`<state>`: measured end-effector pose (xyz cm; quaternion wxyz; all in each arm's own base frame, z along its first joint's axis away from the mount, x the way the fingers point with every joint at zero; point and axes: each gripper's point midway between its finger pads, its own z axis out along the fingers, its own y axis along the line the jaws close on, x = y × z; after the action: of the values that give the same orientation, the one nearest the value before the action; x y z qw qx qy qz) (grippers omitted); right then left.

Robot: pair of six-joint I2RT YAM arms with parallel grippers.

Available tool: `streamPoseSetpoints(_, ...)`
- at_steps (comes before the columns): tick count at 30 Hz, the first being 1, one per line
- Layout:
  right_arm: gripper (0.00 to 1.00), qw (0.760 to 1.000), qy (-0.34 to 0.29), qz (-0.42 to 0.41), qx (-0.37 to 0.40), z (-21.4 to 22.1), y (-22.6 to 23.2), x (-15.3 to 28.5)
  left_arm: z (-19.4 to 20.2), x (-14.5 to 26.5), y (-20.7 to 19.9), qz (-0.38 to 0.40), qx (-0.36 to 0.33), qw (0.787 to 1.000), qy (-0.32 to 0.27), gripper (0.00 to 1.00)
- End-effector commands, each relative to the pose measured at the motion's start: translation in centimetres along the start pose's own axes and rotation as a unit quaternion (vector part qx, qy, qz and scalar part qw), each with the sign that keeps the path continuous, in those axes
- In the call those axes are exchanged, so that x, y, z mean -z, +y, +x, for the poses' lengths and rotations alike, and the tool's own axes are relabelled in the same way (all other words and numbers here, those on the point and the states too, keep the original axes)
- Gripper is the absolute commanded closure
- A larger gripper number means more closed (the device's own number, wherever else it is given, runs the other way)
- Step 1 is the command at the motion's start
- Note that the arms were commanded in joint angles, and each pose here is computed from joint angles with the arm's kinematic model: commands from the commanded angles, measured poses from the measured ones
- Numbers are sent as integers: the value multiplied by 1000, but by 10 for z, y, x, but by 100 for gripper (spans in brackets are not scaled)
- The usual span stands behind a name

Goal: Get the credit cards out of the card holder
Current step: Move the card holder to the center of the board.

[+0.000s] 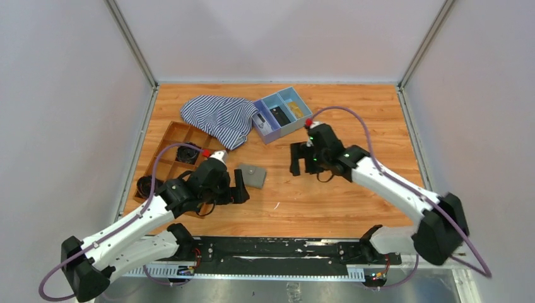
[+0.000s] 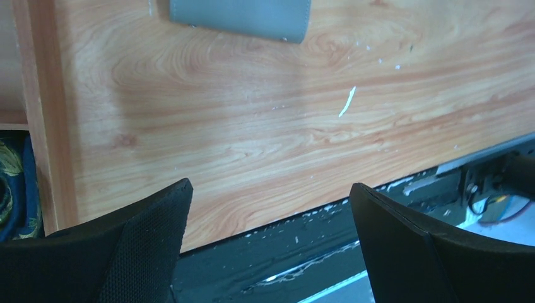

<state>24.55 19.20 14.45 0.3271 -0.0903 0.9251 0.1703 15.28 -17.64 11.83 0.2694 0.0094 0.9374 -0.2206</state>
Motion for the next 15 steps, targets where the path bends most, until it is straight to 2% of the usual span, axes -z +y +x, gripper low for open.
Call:
streamPoseSetpoints(1, 4, 995, 18, -68, 64, -17, 66, -34, -27, 6, -2, -16, 78, 994, -75, 1)
streamPoseSetpoints(7, 7, 980, 84, -126, 126, -16, 115, -94, -54, 49, 24, -98, 101, 983, -121, 1)
streamPoseSetpoints(10, 7, 974, 118, -140, 137, -6, 124, -127, -60, 63, 26, -98, 109, 982, -119, 1)
streamPoseSetpoints(15, 10, 965, 151, -169, 135, 7, 137, -157, -62, 72, 30, -88, 122, 979, -134, 1)
